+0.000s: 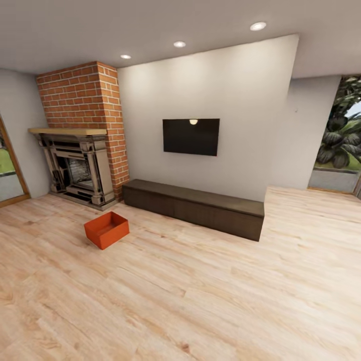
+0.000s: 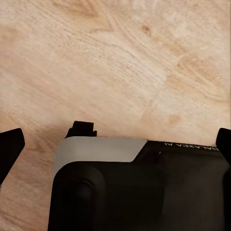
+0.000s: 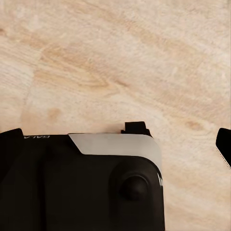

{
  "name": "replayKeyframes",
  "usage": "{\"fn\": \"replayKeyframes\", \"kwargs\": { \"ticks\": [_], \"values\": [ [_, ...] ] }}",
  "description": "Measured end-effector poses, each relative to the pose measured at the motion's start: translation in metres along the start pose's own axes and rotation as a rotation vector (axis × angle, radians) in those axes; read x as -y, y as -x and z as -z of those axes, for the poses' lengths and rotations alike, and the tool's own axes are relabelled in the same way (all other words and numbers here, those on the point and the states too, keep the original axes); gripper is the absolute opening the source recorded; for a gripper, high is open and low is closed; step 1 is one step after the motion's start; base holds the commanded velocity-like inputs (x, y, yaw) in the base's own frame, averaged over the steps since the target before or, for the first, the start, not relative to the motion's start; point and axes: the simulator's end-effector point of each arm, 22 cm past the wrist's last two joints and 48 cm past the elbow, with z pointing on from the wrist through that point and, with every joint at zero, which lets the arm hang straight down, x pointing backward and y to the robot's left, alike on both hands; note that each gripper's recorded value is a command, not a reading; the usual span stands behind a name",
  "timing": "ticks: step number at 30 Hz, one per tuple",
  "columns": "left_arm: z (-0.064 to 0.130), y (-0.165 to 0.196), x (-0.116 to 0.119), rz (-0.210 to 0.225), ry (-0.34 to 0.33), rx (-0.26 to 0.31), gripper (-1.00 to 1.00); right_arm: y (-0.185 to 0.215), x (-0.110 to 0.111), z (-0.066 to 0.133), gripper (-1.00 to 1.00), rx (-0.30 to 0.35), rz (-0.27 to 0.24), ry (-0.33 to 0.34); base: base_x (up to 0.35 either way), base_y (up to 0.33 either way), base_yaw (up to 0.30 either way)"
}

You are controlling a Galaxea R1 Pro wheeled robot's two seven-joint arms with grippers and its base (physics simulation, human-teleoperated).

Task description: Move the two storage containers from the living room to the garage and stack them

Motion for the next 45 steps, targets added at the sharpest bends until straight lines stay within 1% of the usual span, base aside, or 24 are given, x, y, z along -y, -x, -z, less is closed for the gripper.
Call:
{"fn": "replayKeyframes", "kwargs": {
  "ticks": [45],
  "values": [
    [0.0,0.0,0.0,0.0,0.0,0.0,1.0,0.0,-0.0001,0.0,1.0,0.0,0.0,0.0,0.327,0.0,0.0]
  ]
}}
